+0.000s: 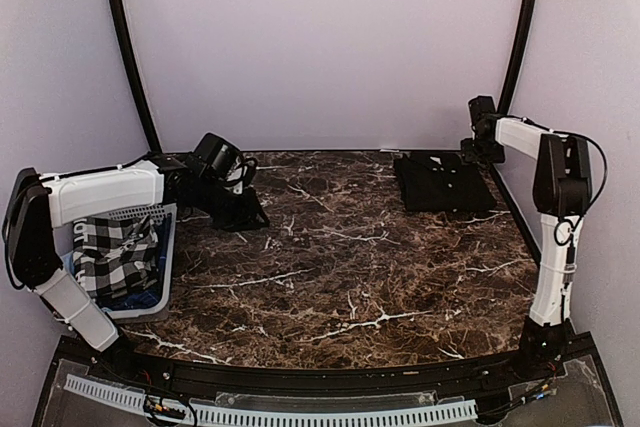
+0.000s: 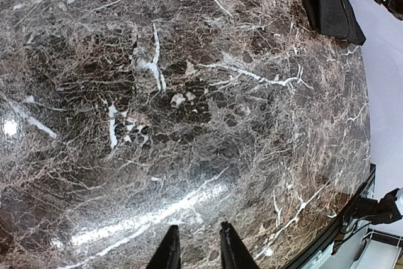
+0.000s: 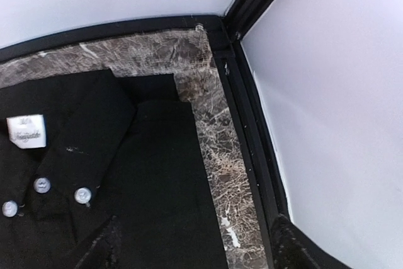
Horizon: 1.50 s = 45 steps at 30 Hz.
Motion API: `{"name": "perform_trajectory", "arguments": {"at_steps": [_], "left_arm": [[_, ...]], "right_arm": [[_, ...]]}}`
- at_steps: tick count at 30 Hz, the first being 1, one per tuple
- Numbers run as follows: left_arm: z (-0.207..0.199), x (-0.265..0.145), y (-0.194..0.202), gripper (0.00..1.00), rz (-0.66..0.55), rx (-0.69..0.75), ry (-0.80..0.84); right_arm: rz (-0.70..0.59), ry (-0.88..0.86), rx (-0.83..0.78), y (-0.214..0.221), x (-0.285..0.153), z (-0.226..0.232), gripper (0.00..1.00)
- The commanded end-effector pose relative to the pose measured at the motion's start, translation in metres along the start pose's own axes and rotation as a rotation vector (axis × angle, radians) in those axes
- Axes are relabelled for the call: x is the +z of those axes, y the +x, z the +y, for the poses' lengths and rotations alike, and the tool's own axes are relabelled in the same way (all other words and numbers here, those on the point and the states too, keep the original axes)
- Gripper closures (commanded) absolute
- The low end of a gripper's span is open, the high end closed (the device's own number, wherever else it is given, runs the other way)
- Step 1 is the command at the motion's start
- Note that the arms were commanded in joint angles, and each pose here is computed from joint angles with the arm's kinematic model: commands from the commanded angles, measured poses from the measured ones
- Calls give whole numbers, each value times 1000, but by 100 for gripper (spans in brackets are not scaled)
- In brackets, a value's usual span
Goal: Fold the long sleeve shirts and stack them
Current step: Move the square-folded shirt to the corner of the board.
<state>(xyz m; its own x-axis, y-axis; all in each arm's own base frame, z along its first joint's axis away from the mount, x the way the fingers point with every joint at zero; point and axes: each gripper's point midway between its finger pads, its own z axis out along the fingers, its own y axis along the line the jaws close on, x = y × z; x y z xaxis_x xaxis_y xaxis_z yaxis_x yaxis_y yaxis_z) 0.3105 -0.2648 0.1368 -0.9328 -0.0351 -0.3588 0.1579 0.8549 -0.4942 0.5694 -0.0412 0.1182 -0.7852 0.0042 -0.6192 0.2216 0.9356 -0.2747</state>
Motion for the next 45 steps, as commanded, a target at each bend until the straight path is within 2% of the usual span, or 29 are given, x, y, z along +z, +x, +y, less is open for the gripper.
{"name": "perform_trajectory", "arguments": {"at_steps": [1,13,22,28,34,45], "left_arm": [[-11,-12,-20,78,-60,27,10],[-33,-43,-56,67,-204,97,44],[-43,-69,-74,51,-328,171,64],[-52,-86,-80,47,-402,231,101],[-59,-108,-84,44,-492,279,133],[-56,-127,-81,40,-592,331,135]], "right_arm": [[-118,-23,42,-31,-57,-1,18],[-234,-175,80,-10,-147,37,2],[-321,-451,94,27,-239,110,1],[-365,-668,98,48,-290,147,1],[-416,-797,126,56,-324,154,1],[-483,-872,167,64,-353,134,1]]}}
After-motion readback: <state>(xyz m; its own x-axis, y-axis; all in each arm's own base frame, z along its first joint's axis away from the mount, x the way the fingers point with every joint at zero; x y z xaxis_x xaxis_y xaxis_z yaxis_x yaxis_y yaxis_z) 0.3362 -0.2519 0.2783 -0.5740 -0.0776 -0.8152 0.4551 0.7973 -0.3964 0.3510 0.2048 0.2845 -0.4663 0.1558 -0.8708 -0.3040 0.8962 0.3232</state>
